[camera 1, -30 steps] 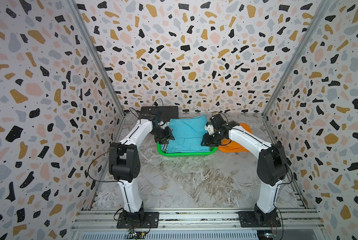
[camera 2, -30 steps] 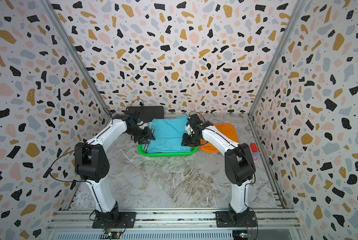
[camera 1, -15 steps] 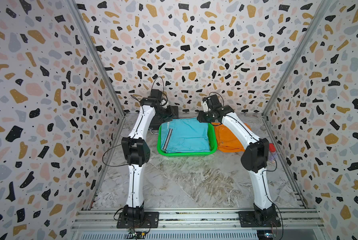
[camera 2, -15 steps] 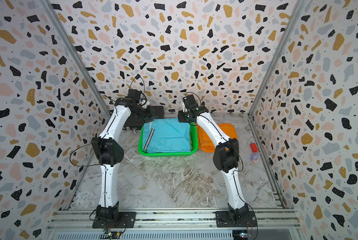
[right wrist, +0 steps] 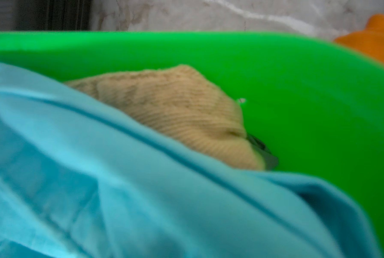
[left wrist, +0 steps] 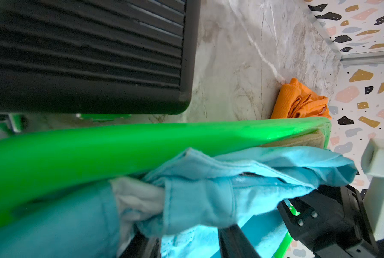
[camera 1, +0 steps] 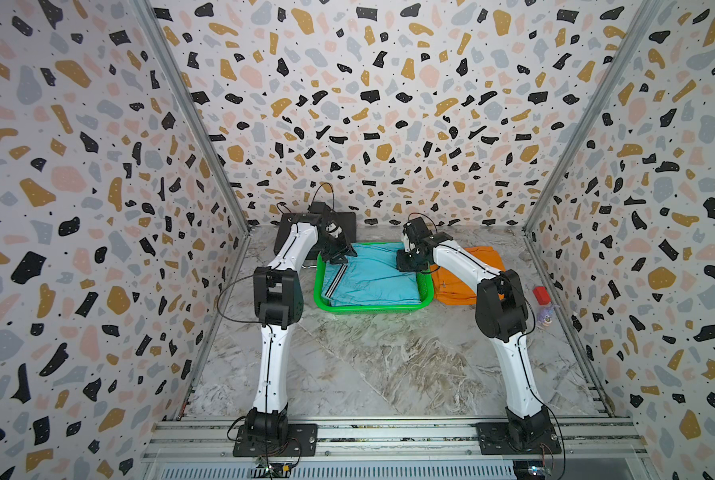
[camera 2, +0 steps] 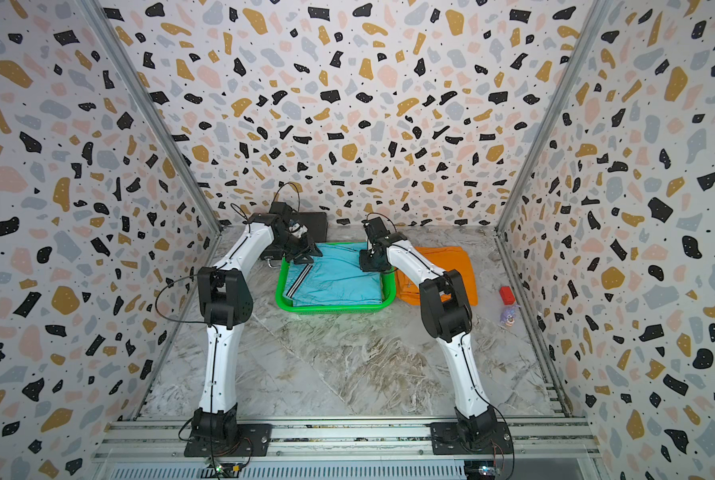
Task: Put the folded long pants in the basket
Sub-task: Place the long pant in the basket.
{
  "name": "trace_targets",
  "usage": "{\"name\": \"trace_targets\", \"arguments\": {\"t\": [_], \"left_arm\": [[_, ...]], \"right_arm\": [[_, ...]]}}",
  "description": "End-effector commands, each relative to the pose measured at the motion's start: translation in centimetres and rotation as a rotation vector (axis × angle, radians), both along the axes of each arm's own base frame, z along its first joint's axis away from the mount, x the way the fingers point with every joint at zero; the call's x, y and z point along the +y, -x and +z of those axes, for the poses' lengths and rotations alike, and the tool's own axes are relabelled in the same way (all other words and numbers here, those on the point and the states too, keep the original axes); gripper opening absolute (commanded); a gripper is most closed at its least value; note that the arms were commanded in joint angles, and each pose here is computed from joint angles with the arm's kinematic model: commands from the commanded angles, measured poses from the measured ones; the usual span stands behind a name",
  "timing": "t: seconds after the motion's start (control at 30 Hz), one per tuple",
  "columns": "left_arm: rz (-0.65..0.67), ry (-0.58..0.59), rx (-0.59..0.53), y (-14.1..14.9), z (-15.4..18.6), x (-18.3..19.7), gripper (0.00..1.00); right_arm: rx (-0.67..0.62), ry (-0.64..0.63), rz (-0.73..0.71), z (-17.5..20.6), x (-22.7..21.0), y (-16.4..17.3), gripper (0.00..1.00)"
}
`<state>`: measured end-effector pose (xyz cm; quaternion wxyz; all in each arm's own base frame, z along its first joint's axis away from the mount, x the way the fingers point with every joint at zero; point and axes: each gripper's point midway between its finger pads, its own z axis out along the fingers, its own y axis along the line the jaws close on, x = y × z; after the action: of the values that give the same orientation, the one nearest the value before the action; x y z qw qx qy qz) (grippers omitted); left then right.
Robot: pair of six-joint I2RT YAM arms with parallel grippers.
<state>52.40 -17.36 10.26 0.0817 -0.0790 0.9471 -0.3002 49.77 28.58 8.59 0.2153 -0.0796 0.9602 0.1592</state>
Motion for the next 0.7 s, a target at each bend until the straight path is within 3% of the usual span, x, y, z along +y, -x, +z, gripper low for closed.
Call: {"name": "trace_targets", "arguments": {"t": [0.0,0.1,0.23,0.27,0.37,0.5,0.57,0.67], "left_arm": [[0.033,-0.067,0.073,1.9,-0.4,1.9,0.46],[0.039,-0.037,-0.001,2.3,4.1,1.7,0.55],[0.039,0.002,-0.158,4.2,12.7,1.8,0.94],[0.037,0.004,-0.191,5.3,14.5,1.9,1.0],[0.028,0.017,-0.282,8.9,18.5,2.4,1.0],[0.059,0.069,-0.39,13.6,20.0,2.9,1.0],[0.09,0.109,-0.413,15.8,19.9,3.1,1.0],[0.097,0.155,-0.355,18.4,18.4,2.8,1.0]], "right_arm": [[0.035,0.029,-0.026,2.5,-2.1,1.7,0.45],[-0.03,-0.062,-0.054,7.5,-2.2,1.5,0.66],[-0.098,-0.202,-0.169,13.9,-4.6,2.0,0.89],[-0.098,-0.234,-0.226,14.6,-5.8,2.4,0.95],[-0.04,-0.326,-0.485,13.9,-10.6,4.9,1.0],[0.062,-0.436,-0.763,9.0,-15.9,10.2,1.0],[0.069,-0.396,-0.865,6.3,-18.3,13.0,1.0],[0.122,-0.343,-0.941,3.5,-19.8,15.8,1.0]]}}
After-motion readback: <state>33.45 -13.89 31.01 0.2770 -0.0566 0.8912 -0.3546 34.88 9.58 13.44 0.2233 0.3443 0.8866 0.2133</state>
